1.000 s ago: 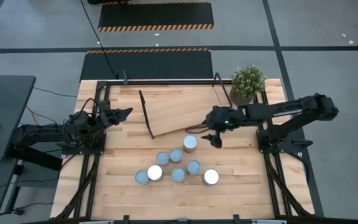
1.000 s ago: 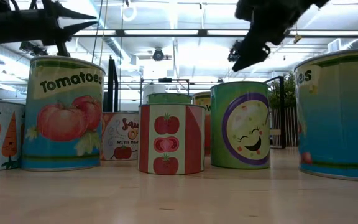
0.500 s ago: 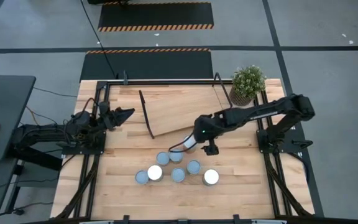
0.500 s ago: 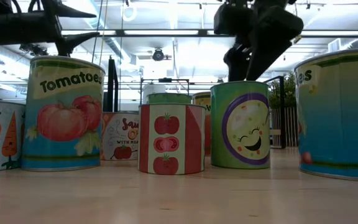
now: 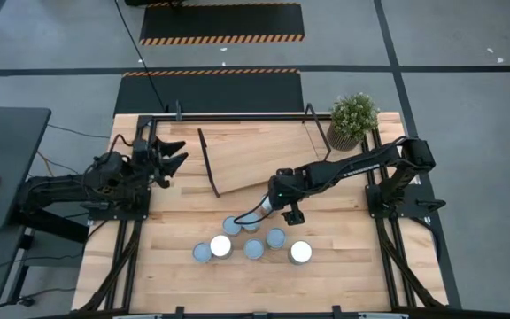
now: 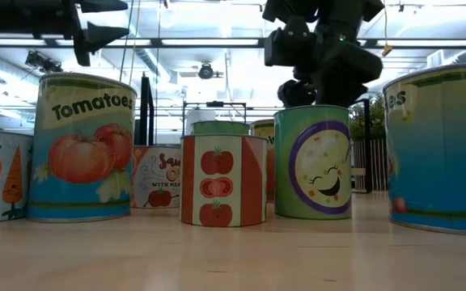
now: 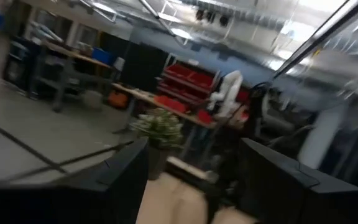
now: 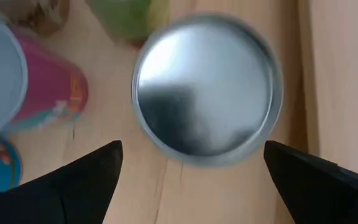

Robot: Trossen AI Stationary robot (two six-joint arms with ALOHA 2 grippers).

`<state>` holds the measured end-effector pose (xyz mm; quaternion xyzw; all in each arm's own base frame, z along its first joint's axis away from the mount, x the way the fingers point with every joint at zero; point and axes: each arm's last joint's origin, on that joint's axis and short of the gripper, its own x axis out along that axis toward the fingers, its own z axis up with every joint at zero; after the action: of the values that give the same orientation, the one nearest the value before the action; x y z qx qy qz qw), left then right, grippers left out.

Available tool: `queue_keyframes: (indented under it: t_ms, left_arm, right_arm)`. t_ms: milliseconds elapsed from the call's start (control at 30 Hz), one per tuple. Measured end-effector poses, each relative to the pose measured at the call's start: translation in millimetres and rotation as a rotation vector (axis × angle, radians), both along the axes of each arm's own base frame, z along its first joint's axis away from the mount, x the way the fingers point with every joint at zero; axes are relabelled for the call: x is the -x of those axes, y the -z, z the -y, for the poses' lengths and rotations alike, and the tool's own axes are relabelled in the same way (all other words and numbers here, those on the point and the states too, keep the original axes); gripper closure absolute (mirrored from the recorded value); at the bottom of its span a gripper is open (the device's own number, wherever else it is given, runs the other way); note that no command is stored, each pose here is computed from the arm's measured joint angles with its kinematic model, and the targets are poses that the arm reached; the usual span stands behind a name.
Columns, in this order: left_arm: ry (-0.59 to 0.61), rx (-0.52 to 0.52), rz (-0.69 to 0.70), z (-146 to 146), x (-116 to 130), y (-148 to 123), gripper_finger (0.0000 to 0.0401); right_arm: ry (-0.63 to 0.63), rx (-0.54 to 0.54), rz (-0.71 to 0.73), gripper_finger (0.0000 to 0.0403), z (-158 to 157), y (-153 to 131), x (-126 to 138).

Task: Pick and place cans onto a shelf
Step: Put the canned pineapple on the shelf

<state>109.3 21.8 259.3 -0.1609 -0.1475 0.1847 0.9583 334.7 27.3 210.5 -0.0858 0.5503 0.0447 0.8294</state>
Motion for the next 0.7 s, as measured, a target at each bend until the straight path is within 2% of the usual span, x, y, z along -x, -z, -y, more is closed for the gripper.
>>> queue_keyframes:
  t_ms: [300, 533, 700]
  left_arm:
    - [-0.02, -0.003, -0.009, 0, 5, -19, 0.0154]
    - [-0.011, 0.022, -0.016, 0, 4, -18, 0.0154]
    - [-0.011, 0.022, -0.019, 0, 4, -18, 0.0154]
  right_arm:
    - [-0.026, 0.037, 0.146, 0.0003, 0, -2, -15]
    - [-0.037, 0.017, 0.09, 0.0011, -2, 15, -20]
    - [-0.03, 0.011, 0.1, 0.0033, -2, 15, -21]
